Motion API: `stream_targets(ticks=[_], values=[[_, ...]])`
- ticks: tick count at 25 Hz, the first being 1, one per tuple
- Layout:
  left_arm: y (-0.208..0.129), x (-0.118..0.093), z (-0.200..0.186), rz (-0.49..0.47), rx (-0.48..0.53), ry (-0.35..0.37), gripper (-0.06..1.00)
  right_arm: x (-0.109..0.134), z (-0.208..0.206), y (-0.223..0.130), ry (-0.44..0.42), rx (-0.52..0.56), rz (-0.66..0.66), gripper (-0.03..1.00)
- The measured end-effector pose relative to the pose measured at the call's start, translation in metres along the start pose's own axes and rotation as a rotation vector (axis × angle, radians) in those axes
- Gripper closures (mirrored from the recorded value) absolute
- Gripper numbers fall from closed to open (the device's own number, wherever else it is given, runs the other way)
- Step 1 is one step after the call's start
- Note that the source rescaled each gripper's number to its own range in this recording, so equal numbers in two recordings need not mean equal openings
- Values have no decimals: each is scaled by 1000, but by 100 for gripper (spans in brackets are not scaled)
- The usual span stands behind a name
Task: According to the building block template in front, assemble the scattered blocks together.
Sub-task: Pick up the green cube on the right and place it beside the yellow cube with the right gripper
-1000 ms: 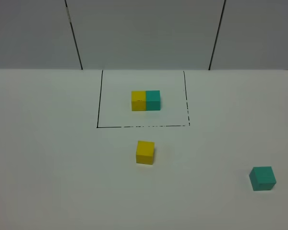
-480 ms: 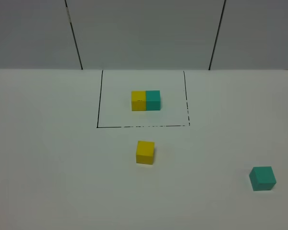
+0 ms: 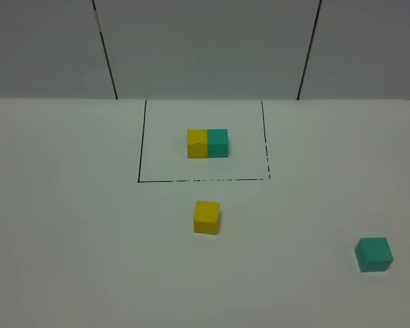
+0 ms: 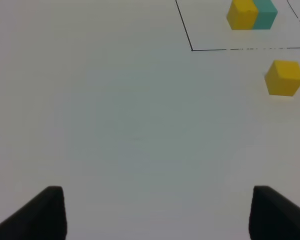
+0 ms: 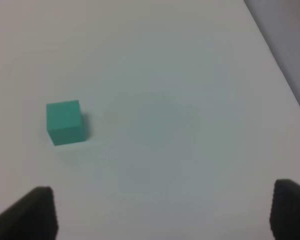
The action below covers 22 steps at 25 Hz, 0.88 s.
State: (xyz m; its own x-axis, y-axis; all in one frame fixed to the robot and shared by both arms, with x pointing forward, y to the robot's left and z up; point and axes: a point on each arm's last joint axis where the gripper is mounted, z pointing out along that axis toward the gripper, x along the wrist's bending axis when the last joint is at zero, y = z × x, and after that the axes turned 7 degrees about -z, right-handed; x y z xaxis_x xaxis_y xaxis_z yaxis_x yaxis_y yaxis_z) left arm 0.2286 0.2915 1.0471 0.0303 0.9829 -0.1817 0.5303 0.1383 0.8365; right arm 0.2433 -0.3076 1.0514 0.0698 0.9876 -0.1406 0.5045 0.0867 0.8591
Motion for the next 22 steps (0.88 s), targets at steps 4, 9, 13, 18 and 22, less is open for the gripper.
stream_targets(ticks=[4, 9, 13, 18, 22], values=[[0, 0, 0, 0, 0, 0, 28, 0, 0, 0, 0, 0, 0, 25], [0, 0, 0, 0, -1, 0, 28, 0, 0, 0, 0, 0, 0, 25], [0, 0, 0, 1, -1, 0, 28, 0, 0, 0, 0, 0, 0, 25], [0, 0, 0, 5, -1, 0, 28, 0, 0, 0, 0, 0, 0, 25], [0, 0, 0, 5, -1, 0, 28, 0, 0, 0, 0, 0, 0, 25]])
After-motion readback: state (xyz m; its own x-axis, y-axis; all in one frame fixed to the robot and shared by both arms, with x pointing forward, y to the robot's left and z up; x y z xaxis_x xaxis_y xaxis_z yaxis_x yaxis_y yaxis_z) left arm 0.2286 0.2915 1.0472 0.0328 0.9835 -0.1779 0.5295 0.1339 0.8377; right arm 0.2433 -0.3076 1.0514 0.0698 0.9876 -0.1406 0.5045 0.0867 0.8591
